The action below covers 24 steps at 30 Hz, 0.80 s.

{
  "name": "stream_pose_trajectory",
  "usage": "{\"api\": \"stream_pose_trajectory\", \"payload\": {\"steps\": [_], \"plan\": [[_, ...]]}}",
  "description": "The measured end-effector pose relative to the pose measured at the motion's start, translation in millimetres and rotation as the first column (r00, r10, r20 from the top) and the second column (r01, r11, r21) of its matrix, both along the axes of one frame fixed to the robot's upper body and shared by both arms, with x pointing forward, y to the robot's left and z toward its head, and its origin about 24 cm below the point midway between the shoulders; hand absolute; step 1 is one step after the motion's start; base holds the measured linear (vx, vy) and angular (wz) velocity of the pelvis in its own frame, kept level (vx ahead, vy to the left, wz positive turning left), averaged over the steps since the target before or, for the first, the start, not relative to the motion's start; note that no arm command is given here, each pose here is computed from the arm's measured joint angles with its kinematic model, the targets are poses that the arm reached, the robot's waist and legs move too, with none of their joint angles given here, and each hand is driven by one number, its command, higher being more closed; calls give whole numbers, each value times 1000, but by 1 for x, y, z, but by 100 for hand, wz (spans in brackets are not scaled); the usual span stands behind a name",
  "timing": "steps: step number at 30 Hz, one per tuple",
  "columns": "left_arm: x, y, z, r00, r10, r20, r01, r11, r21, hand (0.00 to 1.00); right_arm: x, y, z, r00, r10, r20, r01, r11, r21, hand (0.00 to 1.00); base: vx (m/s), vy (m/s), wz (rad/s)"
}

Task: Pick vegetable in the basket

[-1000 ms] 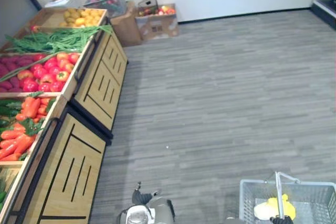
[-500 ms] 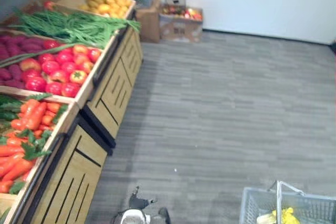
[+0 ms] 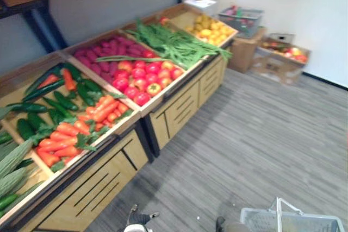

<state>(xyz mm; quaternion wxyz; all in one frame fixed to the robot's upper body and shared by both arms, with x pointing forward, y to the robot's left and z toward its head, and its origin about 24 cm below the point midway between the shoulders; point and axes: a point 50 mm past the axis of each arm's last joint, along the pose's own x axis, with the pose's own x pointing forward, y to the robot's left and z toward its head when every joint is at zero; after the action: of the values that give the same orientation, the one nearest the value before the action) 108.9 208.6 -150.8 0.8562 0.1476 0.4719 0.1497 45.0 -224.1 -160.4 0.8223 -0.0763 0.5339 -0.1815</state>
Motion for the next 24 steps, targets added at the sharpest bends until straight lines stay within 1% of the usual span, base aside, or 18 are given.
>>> {"api": "stream_pose_trajectory", "payload": {"steps": [2, 6, 9, 10, 13, 15, 18, 21, 24], "plan": [[0, -3, 0, 1000, 18, 5, -18, 1000, -11, 0, 6, -3, 2, 999, 28, 20, -27, 1000, -9, 100, 183, -190, 76], [0, 0, 1, 999, 50, 21, -50, 999, -7, 0, 25, 4, 4, 992, 110, 60, -110, 994, -3, 100, 162, -201, 89], [0, 0, 2, 996, 78, 30, -78, 997, -17, 0, 33, 8, 5, 989, 124, 79, -125, 992, 2, 100, 136, -160, 111], [0, 2, 3, 994, 98, 38, -97, 995, -23, 0, 33, 8, 4, 989, 124, 76, -124, 992, 4, 100, 108, -100, 123], [3, -4, 3, 993, 103, 49, -102, 994, -40, 0, 29, 5, 4, 992, 113, 63, -113, 994, -2, 100, 49, -46, 171], [3, -6, 2, 995, 96, 42, -94, 995, -44, 0, 28, 2, 4, 992, 107, 59, -107, 994, -8, 100, 2, 13, 149], [0, -10, 0, 999, 42, 16, -41, 998, -39, 0, 26, -10, 6, 993, 103, 54, -101, 994, -36, 100, 6, 51, 148], [-1, -3, 0, 1000, 24, 1, -24, 1000, -18, 0, 39, -15, 9, 989, 124, 77, -121, 992, -46, 100, -45, 27, 55], [-3, 5, 0, 1000, 13, -13, -13, 1000, 4, 0, 39, -17, 8, 992, 109, 70, -107, 994, -40, 100, -91, 74, 40]]}}
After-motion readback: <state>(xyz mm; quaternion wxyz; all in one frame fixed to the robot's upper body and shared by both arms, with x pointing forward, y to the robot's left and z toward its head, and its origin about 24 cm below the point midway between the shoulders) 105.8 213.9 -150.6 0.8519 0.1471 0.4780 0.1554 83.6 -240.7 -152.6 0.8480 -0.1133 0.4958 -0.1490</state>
